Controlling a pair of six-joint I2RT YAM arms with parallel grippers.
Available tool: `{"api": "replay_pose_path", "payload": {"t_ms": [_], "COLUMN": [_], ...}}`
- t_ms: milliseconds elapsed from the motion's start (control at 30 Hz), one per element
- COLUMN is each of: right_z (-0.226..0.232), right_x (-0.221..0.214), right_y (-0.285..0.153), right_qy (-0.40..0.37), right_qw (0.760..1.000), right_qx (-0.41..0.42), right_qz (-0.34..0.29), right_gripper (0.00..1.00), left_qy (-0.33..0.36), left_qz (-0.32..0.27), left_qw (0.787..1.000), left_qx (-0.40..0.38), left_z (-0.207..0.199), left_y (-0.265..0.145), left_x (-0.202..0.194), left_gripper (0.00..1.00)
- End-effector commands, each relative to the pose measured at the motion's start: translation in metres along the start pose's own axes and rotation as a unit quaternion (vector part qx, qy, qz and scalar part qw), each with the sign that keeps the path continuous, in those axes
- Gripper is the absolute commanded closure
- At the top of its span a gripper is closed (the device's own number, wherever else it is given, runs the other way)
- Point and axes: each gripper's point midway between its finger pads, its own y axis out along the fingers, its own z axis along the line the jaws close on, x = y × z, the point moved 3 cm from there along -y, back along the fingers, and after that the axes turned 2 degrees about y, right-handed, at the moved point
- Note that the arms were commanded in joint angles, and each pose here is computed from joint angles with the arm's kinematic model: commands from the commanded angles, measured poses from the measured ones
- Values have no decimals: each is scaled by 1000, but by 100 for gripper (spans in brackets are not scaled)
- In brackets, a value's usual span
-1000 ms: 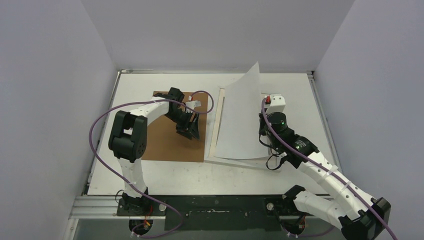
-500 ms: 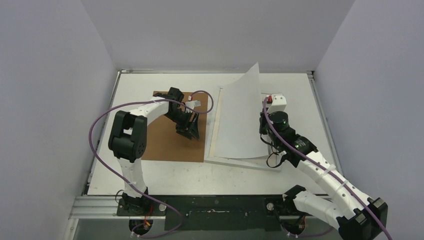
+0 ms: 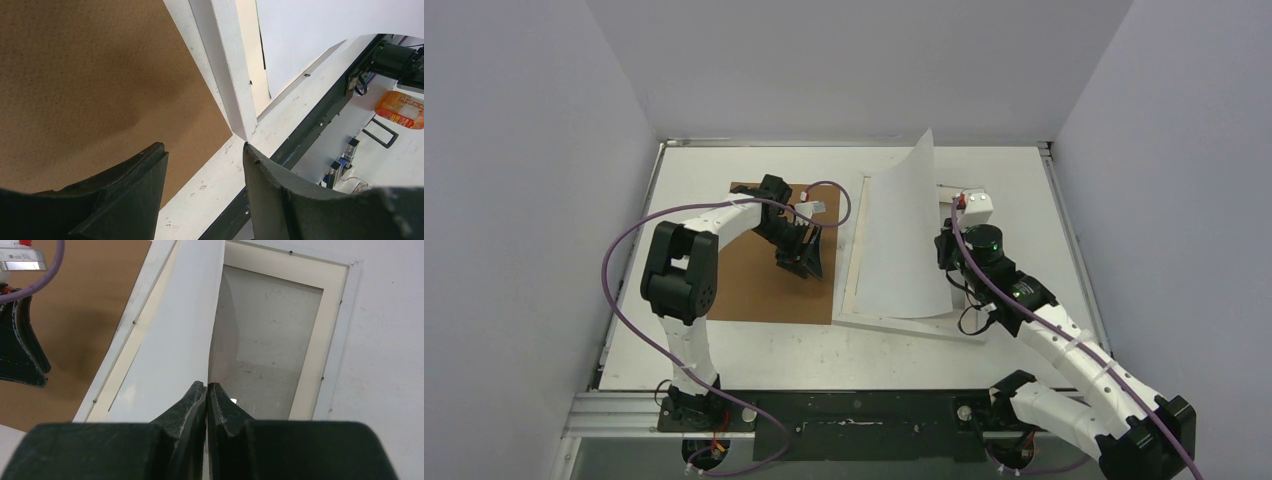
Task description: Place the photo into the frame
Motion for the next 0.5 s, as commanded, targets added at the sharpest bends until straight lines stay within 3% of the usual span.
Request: {"api": "replay_pose_path", "payload": {"t_ms": [0,200,467], "right_z": [7,13,19], "right_x": [18,40,30], "right_y": [-4,-23,-18], "right_qy": [6,-13,-8], "right_qw": [998,994,994], "right_qx": [31,63,82], "right_qz": [-45,-92,-77], "right_gripper": [95,95,95], "left_qy": [23,23,20], "left_qz": [-34,-35,-38], "left_qw": [999,999,999], "left_qx": [-7,-6,-6], "left_z": [-13,-12,-12], "left_y": [-17,-17,-19], "left_x": [18,18,19], "left_gripper": [45,45,45]}}
